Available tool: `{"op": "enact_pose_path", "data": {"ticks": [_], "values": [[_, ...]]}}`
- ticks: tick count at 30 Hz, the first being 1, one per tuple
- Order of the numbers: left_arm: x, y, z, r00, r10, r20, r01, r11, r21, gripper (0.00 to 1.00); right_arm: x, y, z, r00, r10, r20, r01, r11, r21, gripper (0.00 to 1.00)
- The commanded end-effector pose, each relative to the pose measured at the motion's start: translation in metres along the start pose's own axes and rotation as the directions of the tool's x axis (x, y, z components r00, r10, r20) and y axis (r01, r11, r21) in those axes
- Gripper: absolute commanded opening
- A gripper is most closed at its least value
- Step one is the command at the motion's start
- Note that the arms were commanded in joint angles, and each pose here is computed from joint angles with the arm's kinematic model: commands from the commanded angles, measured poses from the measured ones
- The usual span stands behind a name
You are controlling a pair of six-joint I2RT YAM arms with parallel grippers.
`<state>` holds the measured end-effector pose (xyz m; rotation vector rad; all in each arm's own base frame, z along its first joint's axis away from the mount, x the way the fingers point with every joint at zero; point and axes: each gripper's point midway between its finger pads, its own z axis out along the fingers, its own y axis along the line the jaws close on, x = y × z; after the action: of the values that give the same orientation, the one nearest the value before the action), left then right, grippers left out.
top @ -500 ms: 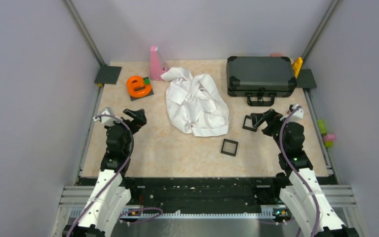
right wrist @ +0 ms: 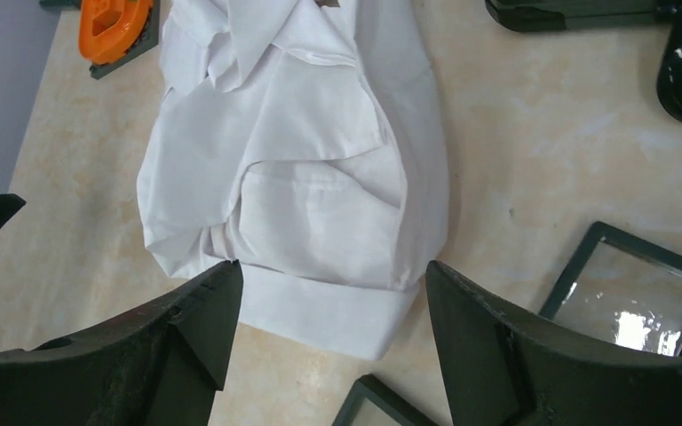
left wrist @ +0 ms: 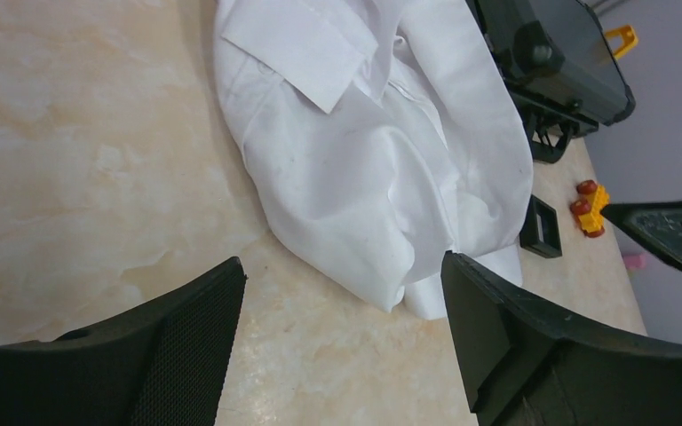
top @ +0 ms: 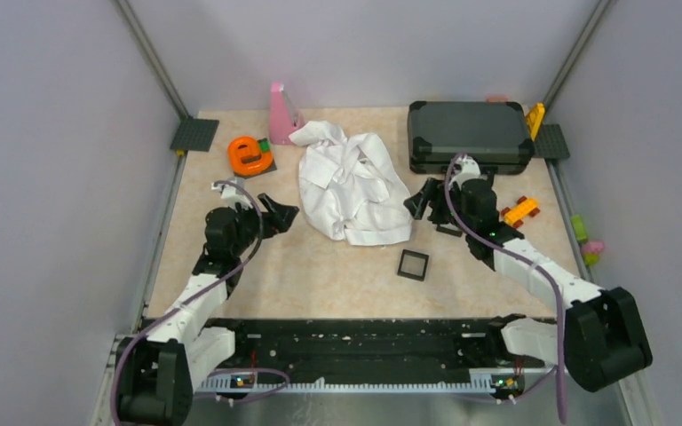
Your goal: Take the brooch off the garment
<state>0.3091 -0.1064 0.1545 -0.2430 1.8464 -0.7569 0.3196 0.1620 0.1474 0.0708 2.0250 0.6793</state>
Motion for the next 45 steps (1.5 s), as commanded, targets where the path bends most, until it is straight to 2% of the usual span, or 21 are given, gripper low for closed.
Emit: {"op": "enact_pose_path", "data": {"ticks": [1, 9, 12, 18, 22, 24, 27, 28, 35, 41, 45], "values": [[-0.017, -0.040, 0.015, 0.999, 0.047, -0.013, -0.044, 0.981, 0.191, 0.85, -0.025, 0.015, 0.030, 0.994, -0.109, 0.023, 0.109, 0.994, 0.009, 0.75], [-0.005, -0.030, 0.051, 0.994, 0.023, -0.108, -0.005, 0.986, 0.164, 0.82, -0.018, 0.012, 0.080, 0.979, -0.198, -0.050, 0.202, 0.975, 0.091, 0.65], [0.000, -0.020, 0.066, 0.989, -0.004, -0.145, 0.023, 0.992, 0.127, 0.82, -0.021, 0.014, 0.096, 0.970, -0.236, -0.063, 0.242, 0.966, 0.094, 0.53], [0.009, 0.001, 0.098, 0.975, -0.052, -0.218, 0.063, 0.997, 0.043, 0.82, -0.021, 0.011, 0.125, 0.954, -0.281, -0.107, 0.293, 0.948, 0.122, 0.51], [0.016, 0.011, 0.119, 0.959, -0.080, -0.273, 0.085, 0.996, 0.006, 0.83, -0.023, 0.007, 0.135, 0.946, -0.299, -0.124, 0.315, 0.938, 0.142, 0.42], [0.022, 0.015, 0.130, 0.945, -0.097, -0.313, 0.100, 0.995, -0.007, 0.83, -0.024, 0.006, 0.139, 0.943, -0.308, -0.126, 0.325, 0.934, 0.150, 0.32], [0.032, 0.023, 0.143, 0.926, -0.132, -0.353, 0.130, 0.991, -0.030, 0.81, -0.028, 0.007, 0.141, 0.942, -0.314, -0.122, 0.331, 0.931, 0.155, 0.06], [0.034, 0.024, 0.146, 0.921, -0.143, -0.362, 0.140, 0.990, -0.034, 0.81, -0.033, 0.008, 0.142, 0.942, -0.316, -0.115, 0.331, 0.930, 0.160, 0.00], [0.044, 0.033, 0.158, 0.898, -0.187, -0.397, 0.171, 0.982, -0.077, 0.73, -0.081, 0.021, 0.121, 0.939, -0.343, -0.023, 0.340, 0.916, 0.215, 0.00], [0.060, 0.035, 0.160, 0.874, -0.222, -0.432, 0.212, 0.975, -0.070, 0.58, -0.130, 0.045, 0.078, 0.941, -0.326, 0.090, 0.303, 0.930, 0.207, 0.00], [0.061, 0.037, 0.153, 0.882, -0.223, -0.415, 0.211, 0.975, -0.076, 0.56, -0.163, 0.066, 0.039, 0.934, -0.305, 0.188, 0.275, 0.947, 0.168, 0.00]]}}
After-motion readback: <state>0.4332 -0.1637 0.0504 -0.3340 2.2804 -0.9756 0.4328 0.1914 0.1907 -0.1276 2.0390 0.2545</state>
